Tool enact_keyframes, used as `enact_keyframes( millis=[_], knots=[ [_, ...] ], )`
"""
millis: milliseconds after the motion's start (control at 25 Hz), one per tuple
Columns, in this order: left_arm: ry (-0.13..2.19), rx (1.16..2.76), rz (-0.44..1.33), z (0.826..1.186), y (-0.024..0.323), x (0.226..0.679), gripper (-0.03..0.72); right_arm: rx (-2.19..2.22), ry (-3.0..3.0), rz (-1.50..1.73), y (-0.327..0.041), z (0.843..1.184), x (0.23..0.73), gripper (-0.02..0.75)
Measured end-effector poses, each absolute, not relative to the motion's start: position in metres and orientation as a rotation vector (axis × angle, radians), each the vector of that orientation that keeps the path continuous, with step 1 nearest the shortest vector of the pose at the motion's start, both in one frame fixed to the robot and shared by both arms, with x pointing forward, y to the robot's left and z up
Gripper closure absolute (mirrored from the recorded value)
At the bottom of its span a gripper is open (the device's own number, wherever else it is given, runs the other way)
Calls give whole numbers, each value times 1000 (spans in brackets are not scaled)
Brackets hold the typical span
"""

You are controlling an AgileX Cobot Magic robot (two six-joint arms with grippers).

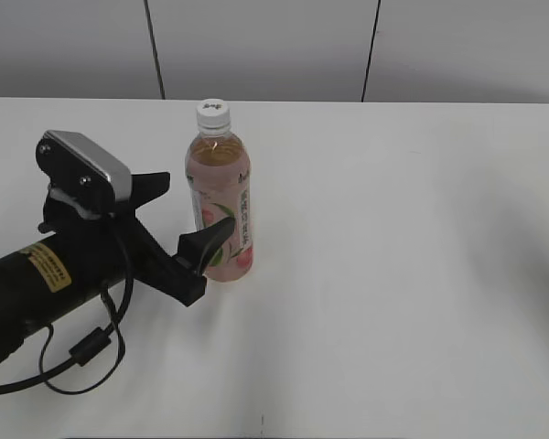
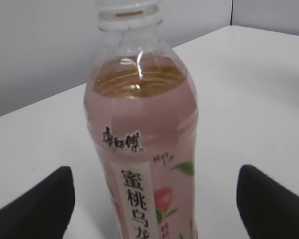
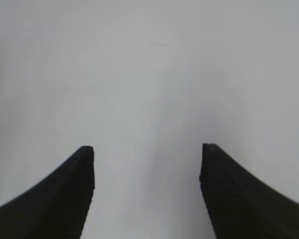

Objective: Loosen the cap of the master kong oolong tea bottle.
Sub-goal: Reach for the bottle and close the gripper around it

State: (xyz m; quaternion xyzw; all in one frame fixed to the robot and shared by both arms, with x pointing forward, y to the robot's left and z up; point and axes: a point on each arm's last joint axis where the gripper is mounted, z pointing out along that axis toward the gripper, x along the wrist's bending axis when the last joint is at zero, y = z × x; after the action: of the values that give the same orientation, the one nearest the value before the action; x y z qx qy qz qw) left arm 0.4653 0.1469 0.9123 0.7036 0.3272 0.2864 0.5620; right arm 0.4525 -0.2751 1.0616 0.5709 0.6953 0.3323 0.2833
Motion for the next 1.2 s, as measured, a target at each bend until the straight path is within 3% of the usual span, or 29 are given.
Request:
enact_keyframes(
  millis=[880,1080,1200],
  knots=[
    [729,1559,691,908,118,510,102,1534,1872,883,-275,1061,452,234],
    [739,1578,685,900,113,517,142,1519,1862,888,-275,1062,453,234],
    [741,1582,684,899,112,518,212,1497,1839,906,-275,1067,455,234]
  ],
)
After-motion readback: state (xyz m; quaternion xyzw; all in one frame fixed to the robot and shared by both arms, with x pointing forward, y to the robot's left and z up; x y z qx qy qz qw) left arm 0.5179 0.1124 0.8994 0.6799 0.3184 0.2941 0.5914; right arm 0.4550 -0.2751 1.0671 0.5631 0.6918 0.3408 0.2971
